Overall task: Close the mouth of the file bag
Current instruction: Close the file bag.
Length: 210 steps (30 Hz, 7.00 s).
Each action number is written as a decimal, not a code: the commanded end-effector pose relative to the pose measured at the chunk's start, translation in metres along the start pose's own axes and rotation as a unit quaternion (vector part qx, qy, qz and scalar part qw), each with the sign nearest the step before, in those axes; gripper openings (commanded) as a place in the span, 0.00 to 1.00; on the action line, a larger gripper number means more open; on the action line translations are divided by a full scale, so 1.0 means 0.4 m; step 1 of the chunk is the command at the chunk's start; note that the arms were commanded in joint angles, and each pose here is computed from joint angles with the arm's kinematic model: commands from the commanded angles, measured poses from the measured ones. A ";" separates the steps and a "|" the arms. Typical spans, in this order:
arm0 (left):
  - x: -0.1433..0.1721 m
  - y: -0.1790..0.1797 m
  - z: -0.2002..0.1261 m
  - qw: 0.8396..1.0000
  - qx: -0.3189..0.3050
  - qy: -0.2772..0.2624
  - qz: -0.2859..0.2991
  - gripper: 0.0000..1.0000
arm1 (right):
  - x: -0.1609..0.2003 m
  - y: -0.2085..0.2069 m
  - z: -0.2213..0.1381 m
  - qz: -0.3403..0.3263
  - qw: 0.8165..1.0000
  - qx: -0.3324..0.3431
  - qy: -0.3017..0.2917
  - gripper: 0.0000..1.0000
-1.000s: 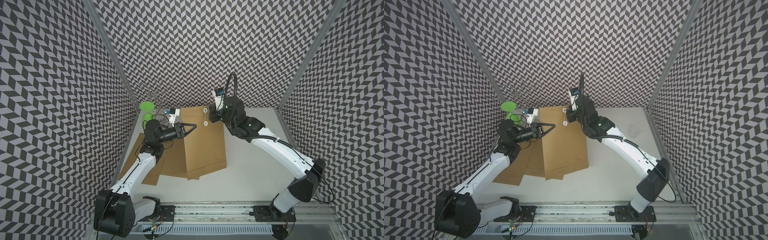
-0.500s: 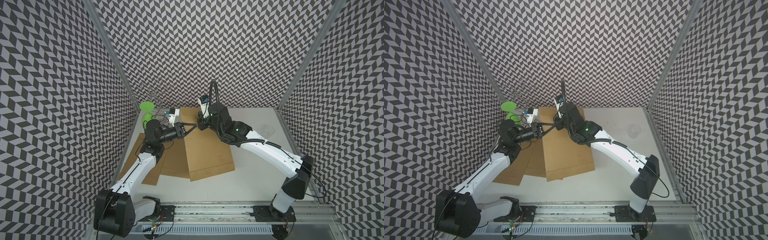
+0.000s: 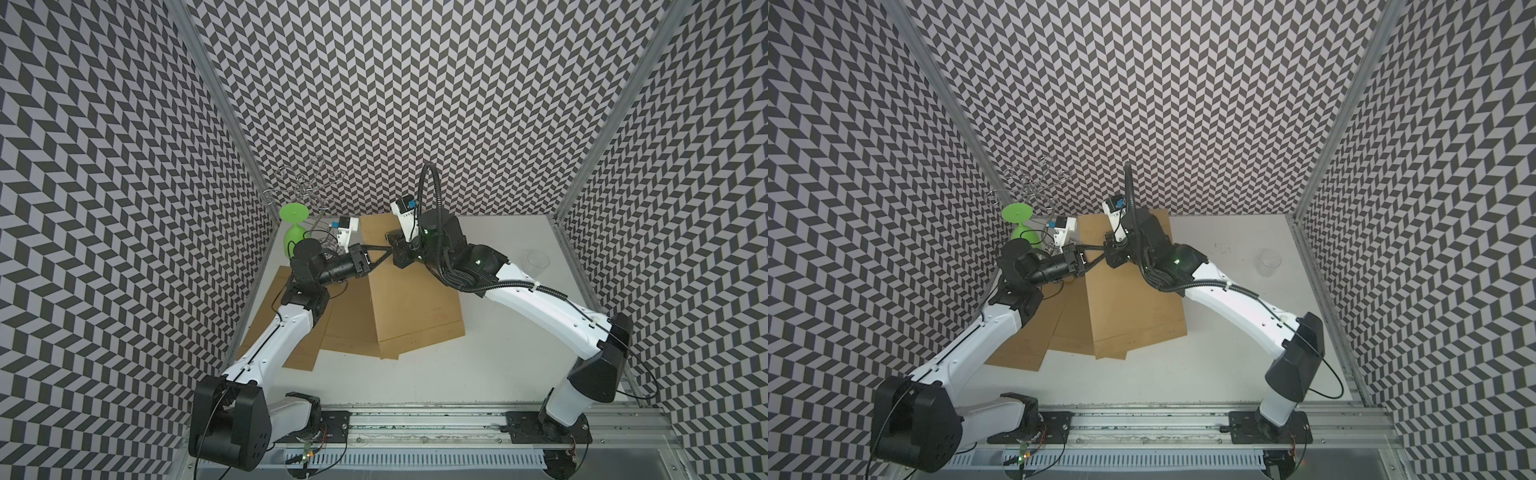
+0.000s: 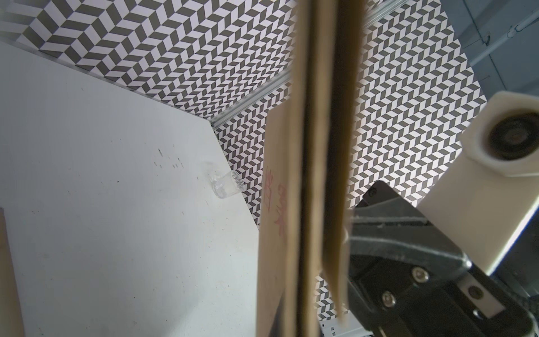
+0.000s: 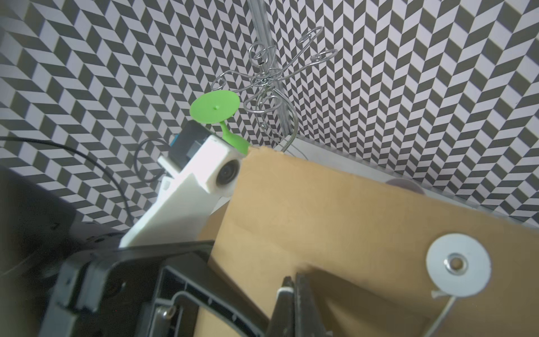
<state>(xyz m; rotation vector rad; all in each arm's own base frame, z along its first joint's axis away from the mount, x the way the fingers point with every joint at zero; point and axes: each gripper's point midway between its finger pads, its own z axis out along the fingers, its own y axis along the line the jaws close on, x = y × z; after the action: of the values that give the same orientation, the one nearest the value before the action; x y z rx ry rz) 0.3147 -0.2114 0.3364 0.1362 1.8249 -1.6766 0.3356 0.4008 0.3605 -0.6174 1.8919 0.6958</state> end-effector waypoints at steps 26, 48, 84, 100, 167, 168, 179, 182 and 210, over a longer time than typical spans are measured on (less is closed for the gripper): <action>-0.080 -0.117 -0.018 0.994 0.052 -0.028 0.088 0.00 | 0.096 -0.045 -0.042 0.070 0.995 -0.070 0.017 0.00; -0.069 -0.162 -0.024 0.992 0.080 -0.018 0.100 0.00 | 0.100 -0.149 -0.039 0.082 0.996 -0.027 0.009 0.00; -0.078 -0.183 -0.030 0.989 0.089 -0.026 0.114 0.00 | 0.093 -0.097 -0.041 0.057 0.996 -0.057 0.026 0.00; -0.036 -0.153 -0.034 0.993 0.076 -0.014 0.091 0.00 | 0.000 -0.261 -0.086 0.018 0.994 0.106 -0.007 0.00; -0.042 -0.045 0.011 0.997 0.022 -0.032 0.067 0.00 | -0.027 -0.004 -0.029 -0.014 1.000 0.001 0.007 0.00; -0.044 -0.046 0.011 0.997 0.022 -0.034 0.069 0.00 | -0.027 -0.004 -0.032 -0.010 1.000 -0.002 0.006 0.00; -0.090 -0.056 -0.011 0.994 0.024 -0.061 0.089 0.00 | -0.001 -0.016 -0.038 0.009 1.000 -0.017 0.014 0.00; -0.101 -0.064 -0.017 0.993 0.027 -0.065 0.098 0.00 | 0.011 -0.022 -0.038 0.014 1.000 -0.020 0.017 0.00; -0.099 -0.128 -0.029 0.986 0.072 -0.058 0.141 0.00 | 0.042 0.011 -0.056 0.064 0.991 -0.120 0.020 0.00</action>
<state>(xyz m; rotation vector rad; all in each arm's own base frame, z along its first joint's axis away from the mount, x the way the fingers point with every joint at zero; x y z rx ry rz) 0.3234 -0.1974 0.3733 0.2541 1.6210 -1.6078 0.3322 0.3715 0.3301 -0.6219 1.9838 0.8964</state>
